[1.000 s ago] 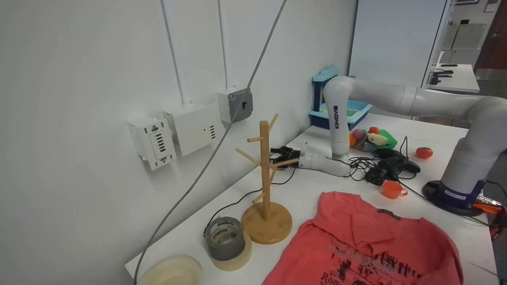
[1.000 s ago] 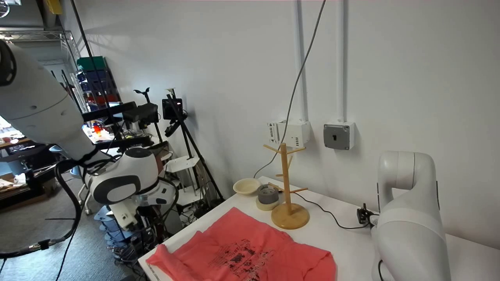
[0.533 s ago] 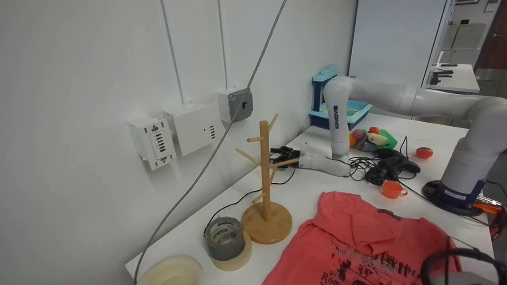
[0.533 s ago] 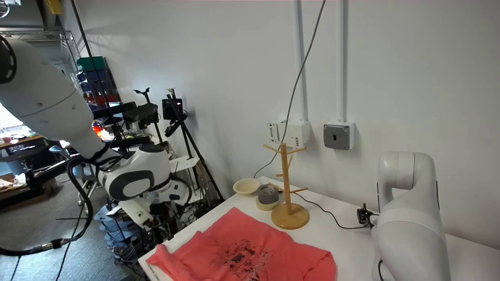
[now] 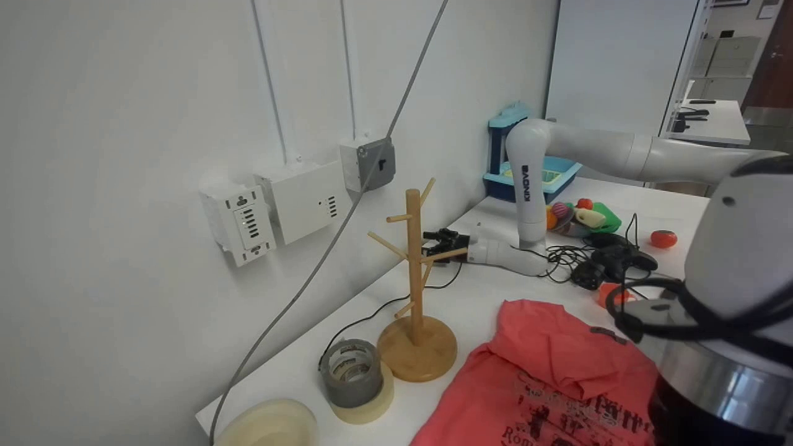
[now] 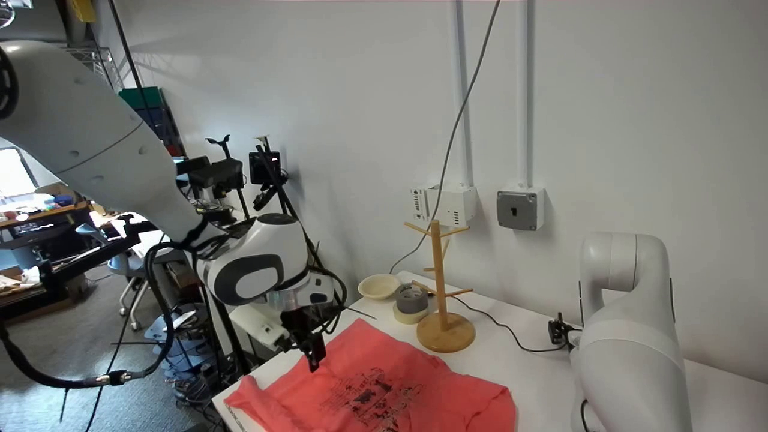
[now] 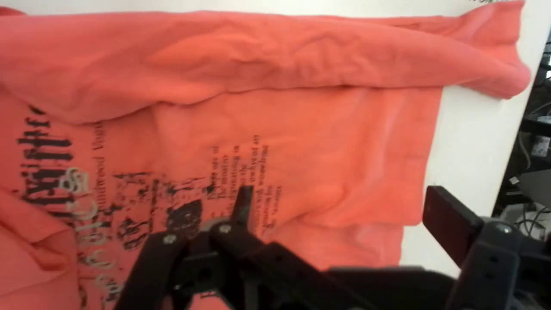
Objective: Unfold the sweatshirt sleeves
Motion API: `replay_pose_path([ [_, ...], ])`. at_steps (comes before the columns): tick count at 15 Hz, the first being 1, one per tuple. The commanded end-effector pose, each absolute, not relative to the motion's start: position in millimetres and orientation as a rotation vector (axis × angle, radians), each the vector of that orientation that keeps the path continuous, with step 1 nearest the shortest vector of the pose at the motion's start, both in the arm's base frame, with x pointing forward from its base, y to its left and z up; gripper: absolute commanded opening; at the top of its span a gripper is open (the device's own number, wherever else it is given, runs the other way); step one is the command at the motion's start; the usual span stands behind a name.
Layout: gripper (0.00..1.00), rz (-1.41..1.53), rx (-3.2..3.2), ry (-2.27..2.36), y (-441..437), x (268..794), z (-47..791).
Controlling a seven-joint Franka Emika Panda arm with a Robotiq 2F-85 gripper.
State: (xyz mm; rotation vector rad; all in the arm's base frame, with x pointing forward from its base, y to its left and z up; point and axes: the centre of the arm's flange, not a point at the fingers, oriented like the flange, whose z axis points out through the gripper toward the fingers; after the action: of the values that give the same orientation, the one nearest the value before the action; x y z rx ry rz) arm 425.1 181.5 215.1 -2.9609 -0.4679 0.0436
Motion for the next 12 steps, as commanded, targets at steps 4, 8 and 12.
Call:
replay_pose_path([
  [4, 1.0, -0.032, -3.011, -0.374, 128, 460, 231],
  [8, 1.0, -0.029, -3.013, -0.369, 126, 461, 230],
  [12, 1.0, -0.026, -3.011, -0.375, 129, 460, 229],
])
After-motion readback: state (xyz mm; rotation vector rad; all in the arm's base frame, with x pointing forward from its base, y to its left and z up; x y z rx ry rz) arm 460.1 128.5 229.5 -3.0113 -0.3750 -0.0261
